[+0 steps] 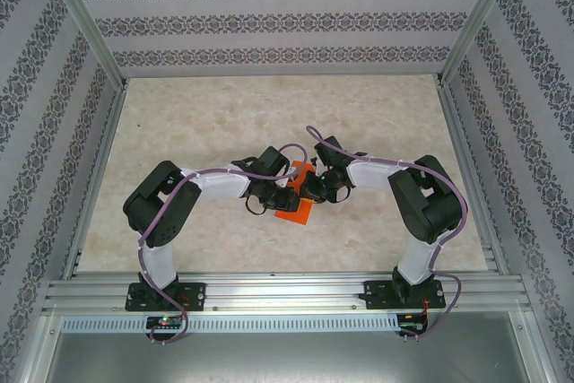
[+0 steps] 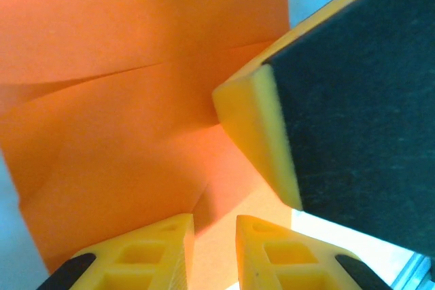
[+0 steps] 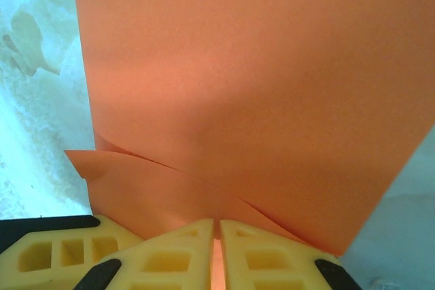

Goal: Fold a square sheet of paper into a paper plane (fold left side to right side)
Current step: Fold the triangle a second time at the center of the table.

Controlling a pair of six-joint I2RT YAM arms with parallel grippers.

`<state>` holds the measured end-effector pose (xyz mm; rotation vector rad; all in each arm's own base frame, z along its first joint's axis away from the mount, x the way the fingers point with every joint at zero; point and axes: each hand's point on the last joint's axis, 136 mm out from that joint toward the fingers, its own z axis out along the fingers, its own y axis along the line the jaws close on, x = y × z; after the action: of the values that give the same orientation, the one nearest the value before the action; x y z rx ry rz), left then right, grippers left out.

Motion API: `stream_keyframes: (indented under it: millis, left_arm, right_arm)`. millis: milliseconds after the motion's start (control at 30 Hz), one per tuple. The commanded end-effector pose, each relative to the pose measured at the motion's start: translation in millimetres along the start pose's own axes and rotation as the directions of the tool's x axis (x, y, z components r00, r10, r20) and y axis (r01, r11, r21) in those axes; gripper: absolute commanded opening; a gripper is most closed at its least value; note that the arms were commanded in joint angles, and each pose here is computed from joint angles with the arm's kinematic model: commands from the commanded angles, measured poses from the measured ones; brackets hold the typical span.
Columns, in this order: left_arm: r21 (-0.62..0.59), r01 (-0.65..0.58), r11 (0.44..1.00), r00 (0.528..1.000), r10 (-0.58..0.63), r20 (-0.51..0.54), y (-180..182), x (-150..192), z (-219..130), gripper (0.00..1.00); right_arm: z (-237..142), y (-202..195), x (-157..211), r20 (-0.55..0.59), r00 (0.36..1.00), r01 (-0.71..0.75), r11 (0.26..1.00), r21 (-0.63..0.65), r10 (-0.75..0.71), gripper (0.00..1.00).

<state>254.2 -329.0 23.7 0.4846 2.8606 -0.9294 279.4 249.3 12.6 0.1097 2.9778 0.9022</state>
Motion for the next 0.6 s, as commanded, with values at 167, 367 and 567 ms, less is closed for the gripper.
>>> stream_keyframes:
  millis: [167, 367, 567]
  left_arm:
    - [-0.107, -0.007, 0.994, 0.999, 0.002, -0.048, 25, 25, 0, 0.24]
    - [-0.137, 0.014, 0.991, 0.998, -0.022, -0.057, 36, 41, -5, 0.24]
    - [-0.184, 0.041, 0.982, 0.997, -0.051, -0.049, 47, 55, -16, 0.25]
  right_arm:
    - [2, -19, 2, 0.001, 1.000, -0.005, 0.997, 0.083, 0.005, 0.13]
    - [2, -21, 2, 0.001, 1.000, -0.004, 0.996, 0.091, 0.004, 0.13]
    - [1, -23, 3, 0.003, 1.000, -0.007, 0.995, 0.096, 0.007, 0.13]
